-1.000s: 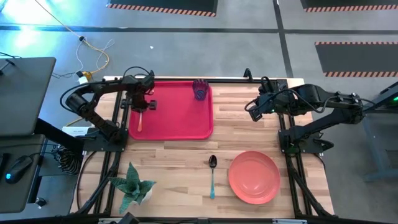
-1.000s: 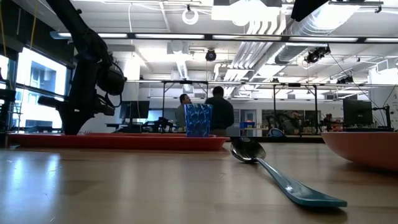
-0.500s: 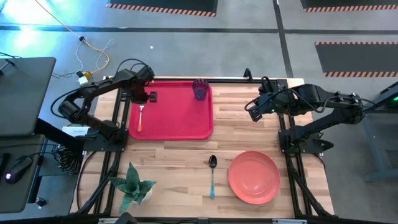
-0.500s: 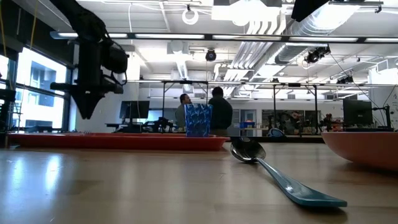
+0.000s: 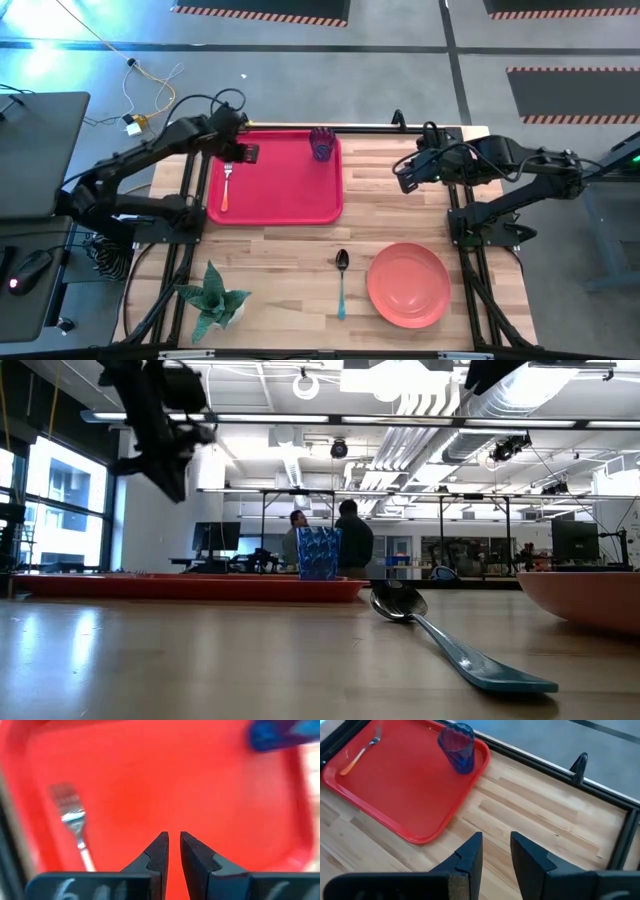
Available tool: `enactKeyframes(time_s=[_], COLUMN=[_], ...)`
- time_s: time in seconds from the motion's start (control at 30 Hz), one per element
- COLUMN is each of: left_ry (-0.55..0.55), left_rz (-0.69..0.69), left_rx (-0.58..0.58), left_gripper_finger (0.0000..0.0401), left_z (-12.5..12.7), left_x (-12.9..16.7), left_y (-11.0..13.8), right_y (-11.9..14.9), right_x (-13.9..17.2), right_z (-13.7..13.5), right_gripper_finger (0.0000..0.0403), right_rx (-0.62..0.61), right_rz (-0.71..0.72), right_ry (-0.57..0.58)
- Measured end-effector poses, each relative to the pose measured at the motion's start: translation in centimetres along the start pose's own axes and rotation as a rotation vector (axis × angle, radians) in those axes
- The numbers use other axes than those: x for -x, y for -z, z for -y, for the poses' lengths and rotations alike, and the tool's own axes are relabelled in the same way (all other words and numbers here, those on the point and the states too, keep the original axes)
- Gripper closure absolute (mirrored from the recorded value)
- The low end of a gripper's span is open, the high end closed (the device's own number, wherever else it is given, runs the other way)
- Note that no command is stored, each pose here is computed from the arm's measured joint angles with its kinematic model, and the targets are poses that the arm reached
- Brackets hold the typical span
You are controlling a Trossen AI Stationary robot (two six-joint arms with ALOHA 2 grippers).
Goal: Pick and place plate/cup/fork/spoon on tray
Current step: Move the red serving tray to the top middle of the table
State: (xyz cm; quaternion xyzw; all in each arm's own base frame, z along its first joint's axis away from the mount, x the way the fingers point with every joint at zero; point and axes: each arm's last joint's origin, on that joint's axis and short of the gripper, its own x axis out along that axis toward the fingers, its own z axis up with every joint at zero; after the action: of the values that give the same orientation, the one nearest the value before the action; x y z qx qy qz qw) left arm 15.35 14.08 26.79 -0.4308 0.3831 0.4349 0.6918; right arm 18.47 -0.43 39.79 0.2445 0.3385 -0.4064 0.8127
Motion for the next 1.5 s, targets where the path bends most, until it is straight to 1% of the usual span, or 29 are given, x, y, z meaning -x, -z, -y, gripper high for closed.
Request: enactKeyframes(time_s=[0.1, 0.23, 0.3, 0.43, 0.57, 0.73, 0.83, 0.93, 1.07, 1.17, 1.3, 1.4, 1.5], left_ry=[0.095, 0.233, 0.299, 0.418, 0.508, 0.582, 0.603, 0.602, 0.601, 0.611, 0.63, 0.615, 0.565], left_rz=[0.077, 0.172, 0.212, 0.269, 0.319, 0.373, 0.397, 0.414, 0.415, 0.427, 0.465, 0.506, 0.547], left_rx=[-0.061, -0.152, -0.208, -0.276, -0.352, -0.459, -0.512, -0.547, -0.548, -0.545, -0.55, -0.544, -0.518], left_gripper_finger=[0.0361, 0.0361, 0.0361, 0.0361, 0.0361, 0.0361, 0.0361, 0.0361, 0.0361, 0.0361, 0.0361, 0.0361, 0.0361], left_z=[1.1, 2.6, 3.2, 4.1, 4.7, 5.4, 5.7, 5.8, 5.8, 5.9, 6.1, 6.2, 6.1], left_x=[1.5, 3.6, 4.6, 6.2, 7.5, 8.5, 8.7, 8.8, 8.8, 8.9, 9.1, 9.3, 9.3], left_y=[0.8, 2.0, 2.6, 3.8, 4.7, 5.4, 5.7, 5.7, 5.7, 5.6, 5.4, 5.2, 5.0], right_y=[-0.2, -0.3, -0.3, -0.4, -0.8, -1.7, -2.3, -2.8, -3.7, -4.2, -4.8, -4.9, -4.9], right_x=[-0.3, -1.1, -1.6, -3.0, -4.8, -7.6, -9.5, -11.5, -14.4, -16.4, -18.9, -20.4, -21.7], right_z=[-0.5, -1.6, -2.1, -3.0, -3.9, -4.6, -4.9, -5.0, -5.0, -5.1, -5.4, -5.4, -5.4], right_gripper_finger=[0.03, 0.0273, 0.0261, 0.0242, 0.0236, 0.0235, 0.0235, 0.0235, 0.0235, 0.0235, 0.0235, 0.0235, 0.0235], right_rx=[-0.011, -0.02, -0.044, -0.104, -0.133, -0.14, -0.123, -0.091, -0.058, -0.045, -0.04, -0.047, -0.043], right_rz=[0.011, 0.018, 0.012, -0.011, -0.044, -0.104, -0.163, -0.221, -0.27, -0.302, -0.311, -0.312, -0.318], right_ry=[-0.013, -0.022, -0.013, 0.019, 0.031, 0.038, 0.023, -0.002, -0.026, -0.07, -0.119, -0.114, -0.09])
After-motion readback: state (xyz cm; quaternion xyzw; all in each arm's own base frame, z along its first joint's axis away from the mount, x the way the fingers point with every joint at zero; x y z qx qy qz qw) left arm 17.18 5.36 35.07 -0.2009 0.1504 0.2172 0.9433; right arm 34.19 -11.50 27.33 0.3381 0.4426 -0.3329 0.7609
